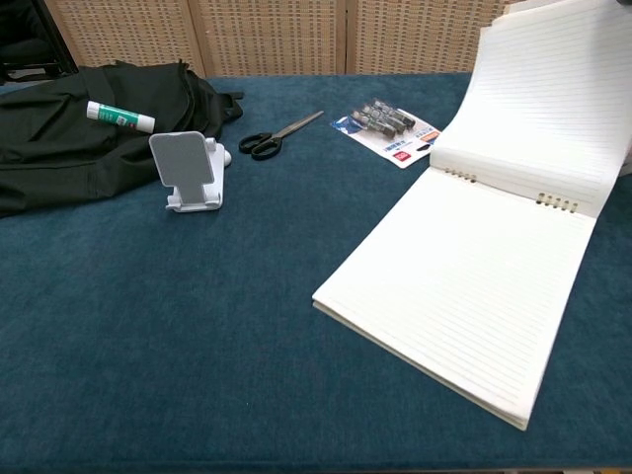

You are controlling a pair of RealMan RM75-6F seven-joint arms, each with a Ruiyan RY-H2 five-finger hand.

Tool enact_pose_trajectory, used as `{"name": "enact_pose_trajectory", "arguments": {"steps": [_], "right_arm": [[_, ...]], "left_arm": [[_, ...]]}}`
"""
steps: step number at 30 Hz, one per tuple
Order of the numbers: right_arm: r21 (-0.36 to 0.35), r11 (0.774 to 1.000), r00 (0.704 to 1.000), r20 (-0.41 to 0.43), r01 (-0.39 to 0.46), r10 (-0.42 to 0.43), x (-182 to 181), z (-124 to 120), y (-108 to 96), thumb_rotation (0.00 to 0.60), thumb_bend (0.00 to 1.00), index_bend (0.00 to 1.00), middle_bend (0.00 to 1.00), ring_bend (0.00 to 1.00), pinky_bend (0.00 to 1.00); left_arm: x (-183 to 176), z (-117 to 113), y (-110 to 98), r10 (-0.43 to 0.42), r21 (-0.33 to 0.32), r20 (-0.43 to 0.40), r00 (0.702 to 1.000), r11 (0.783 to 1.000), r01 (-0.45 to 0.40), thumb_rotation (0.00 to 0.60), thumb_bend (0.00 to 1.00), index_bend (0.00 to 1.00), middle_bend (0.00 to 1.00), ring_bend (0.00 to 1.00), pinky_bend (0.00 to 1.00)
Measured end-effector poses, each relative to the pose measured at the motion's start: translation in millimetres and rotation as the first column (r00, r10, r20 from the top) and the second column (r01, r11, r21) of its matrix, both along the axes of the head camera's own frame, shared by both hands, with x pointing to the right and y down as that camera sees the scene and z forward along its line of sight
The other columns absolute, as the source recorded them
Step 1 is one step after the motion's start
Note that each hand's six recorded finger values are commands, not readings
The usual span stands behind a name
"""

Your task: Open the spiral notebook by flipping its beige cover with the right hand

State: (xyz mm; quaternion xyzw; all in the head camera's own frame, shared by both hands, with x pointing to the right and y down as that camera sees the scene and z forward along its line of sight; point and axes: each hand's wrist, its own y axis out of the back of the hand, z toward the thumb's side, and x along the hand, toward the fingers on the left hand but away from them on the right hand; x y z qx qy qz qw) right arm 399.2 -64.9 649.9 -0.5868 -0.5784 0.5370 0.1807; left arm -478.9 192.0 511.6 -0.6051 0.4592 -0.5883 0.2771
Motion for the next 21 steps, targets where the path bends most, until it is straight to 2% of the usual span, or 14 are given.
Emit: {"name": "enact_pose_trajectory", "arguments": {"steps": [1, 2, 3, 4, 5, 6, 8, 12, 15, 21], "right_arm": [[-0.003, 1.0, 1.0, -0.003, -0.009, 0.009, 3, 2, -1, 0.6, 0.99, 0.6, 0.04, 0.0, 0.0], [-0.008, 1.0, 1.0, -0.007, -0.022, 0.021, 8, 5, -2, 0.6, 0.93, 0.45, 0.02, 0.0, 0.0], [-0.021, 0.999, 0.999, -0.013, -0.035, 0.034, 14, 9, -3, 0.6, 0.78, 0.25, 0.0, 0.0, 0.0], [-0.033, 0.999, 0.999, -0.016, -0.042, 0.042, 17, 12, -4, 0.6, 0.65, 0.14, 0.0, 0.0, 0.0], [-0.047, 0.998, 0.999, -0.015, -0.048, 0.047, 20, 16, -3, 0.6, 0.45, 0.03, 0.0, 0.0, 0.0], [-0.067, 0.996, 0.999, -0.012, -0.053, 0.052, 22, 21, -3, 0.6, 0.29, 0.0, 0.0, 0.0, 0.0], [-0.09, 0.994, 0.998, -0.004, -0.057, 0.057, 23, 28, -2, 0.6, 0.15, 0.0, 0.0, 0.0, 0.0], [-0.095, 0.995, 0.999, -0.001, -0.036, 0.036, 21, 31, -2, 0.6, 0.05, 0.0, 0.0, 0.0, 0.0], [-0.081, 0.997, 1.0, 0.005, -0.001, 0.002, 16, 29, 0, 0.6, 0.0, 0.0, 0.0, 0.0, 0.0], [-0.036, 0.995, 0.995, 0.032, 0.093, -0.092, 2, 16, 9, 0.6, 0.0, 0.0, 0.0, 0.0, 0.0]], "left_arm": [[1, 2, -1, -0.001, -0.006, 0.006, 1.0, 1.0, 0.001, 0.6, 0.0, 0.0, 0.0, 0.0, 0.0], [1, 3, -1, -0.002, -0.009, 0.01, 1.0, 1.0, 0.002, 0.6, 0.0, 0.0, 0.0, 0.0, 0.0], [2, 4, -2, -0.003, -0.013, 0.014, 1.0, 1.0, 0.003, 0.6, 0.0, 0.0, 0.0, 0.0, 0.0], [2, 6, -2, -0.005, -0.017, 0.019, 1.0, 1.0, 0.005, 0.6, 0.0, 0.0, 0.0, 0.0, 0.0], [3, 7, -3, -0.006, -0.019, 0.02, 1.0, 1.0, 0.006, 0.6, 0.0, 0.0, 0.0, 0.0, 0.0], [4, 8, -3, -0.006, -0.02, 0.022, 1.0, 1.0, 0.007, 0.6, 0.0, 0.0, 0.0, 0.0, 0.0], [5, 9, -4, -0.007, -0.023, 0.025, 1.0, 1.0, 0.008, 0.6, 0.0, 0.0, 0.0, 0.0, 0.0], [8, 11, -5, -0.001, -0.03, 0.023, 1.0, 1.0, 0.002, 0.6, 0.0, 0.0, 0.0, 0.0, 0.0], [9, 10, -5, 0.004, -0.028, 0.018, 1.0, 1.0, -0.003, 0.6, 0.0, 0.0, 0.0, 0.0, 0.0], [10, 6, -4, 0.018, -0.019, -0.007, 1.0, 1.0, -0.018, 0.6, 0.0, 0.0, 0.0, 0.0, 0.0]]}}
